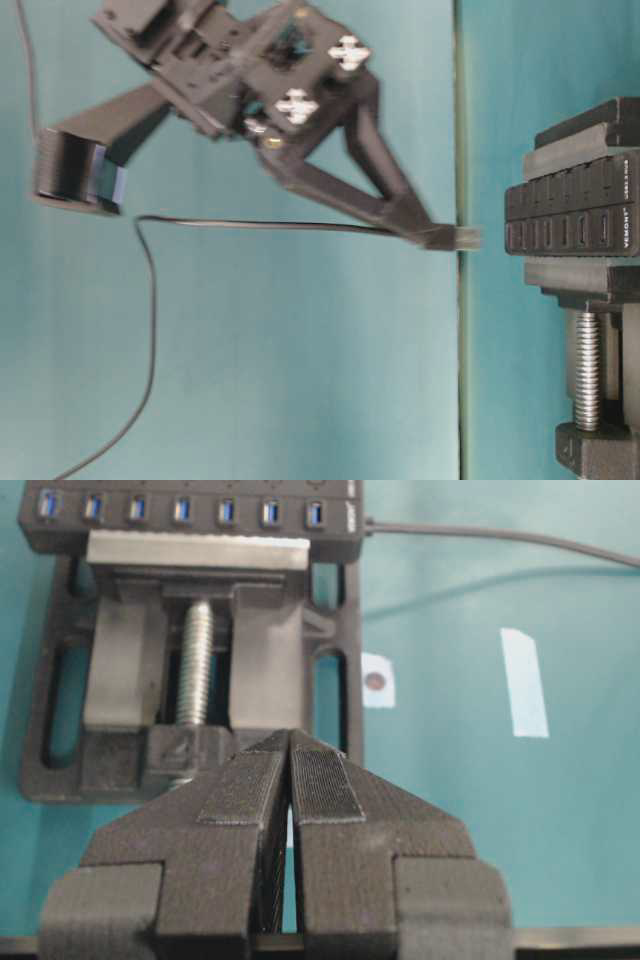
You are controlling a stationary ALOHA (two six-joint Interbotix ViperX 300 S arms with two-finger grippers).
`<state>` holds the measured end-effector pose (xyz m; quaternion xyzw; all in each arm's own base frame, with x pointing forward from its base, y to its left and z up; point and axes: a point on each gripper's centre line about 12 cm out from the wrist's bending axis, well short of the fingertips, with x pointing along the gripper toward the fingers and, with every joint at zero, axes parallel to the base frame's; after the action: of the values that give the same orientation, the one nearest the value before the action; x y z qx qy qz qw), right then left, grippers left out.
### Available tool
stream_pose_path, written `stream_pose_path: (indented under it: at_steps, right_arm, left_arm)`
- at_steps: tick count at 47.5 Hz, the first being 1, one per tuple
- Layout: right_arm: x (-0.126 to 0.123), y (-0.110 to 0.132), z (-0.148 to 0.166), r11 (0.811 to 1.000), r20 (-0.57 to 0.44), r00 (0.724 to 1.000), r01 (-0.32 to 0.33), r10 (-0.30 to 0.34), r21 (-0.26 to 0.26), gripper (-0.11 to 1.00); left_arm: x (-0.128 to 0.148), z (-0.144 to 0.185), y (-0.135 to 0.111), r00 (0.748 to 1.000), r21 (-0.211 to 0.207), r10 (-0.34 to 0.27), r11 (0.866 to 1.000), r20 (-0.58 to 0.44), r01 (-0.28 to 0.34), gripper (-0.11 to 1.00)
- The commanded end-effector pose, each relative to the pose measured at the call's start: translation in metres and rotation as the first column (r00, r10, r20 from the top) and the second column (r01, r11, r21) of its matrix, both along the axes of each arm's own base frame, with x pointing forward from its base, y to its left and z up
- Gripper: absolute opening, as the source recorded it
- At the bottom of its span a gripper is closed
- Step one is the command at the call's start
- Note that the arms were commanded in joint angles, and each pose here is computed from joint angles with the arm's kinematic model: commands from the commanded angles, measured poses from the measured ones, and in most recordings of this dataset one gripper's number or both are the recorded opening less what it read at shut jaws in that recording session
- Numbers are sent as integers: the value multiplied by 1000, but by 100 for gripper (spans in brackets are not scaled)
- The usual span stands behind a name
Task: Insert the USB into the second port from the front of the fixed hub.
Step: 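Move the held plug along the hub and align it with the second port, then push the held USB plug into the second port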
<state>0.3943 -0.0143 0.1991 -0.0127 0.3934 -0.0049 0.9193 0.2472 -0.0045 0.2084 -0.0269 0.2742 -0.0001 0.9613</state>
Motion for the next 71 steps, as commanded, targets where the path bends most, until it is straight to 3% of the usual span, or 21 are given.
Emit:
stream_pose_path:
  at_steps: [1,15,71]
  right_arm:
    - [3,4,5,1000,25,1000,6,-7,18,6]
    - [4,10,-11,998,3,999,34,-34,59,6]
    - [5,13,-28,998,-40,999,33,-30,60,6]
  left_arm:
    - [4,8,0,1000,2,-3,1000,29,3,0]
    - [4,9,0,1000,3,-4,1000,31,4,0]
    - [4,8,0,1000,2,-3,1000,31,3,0]
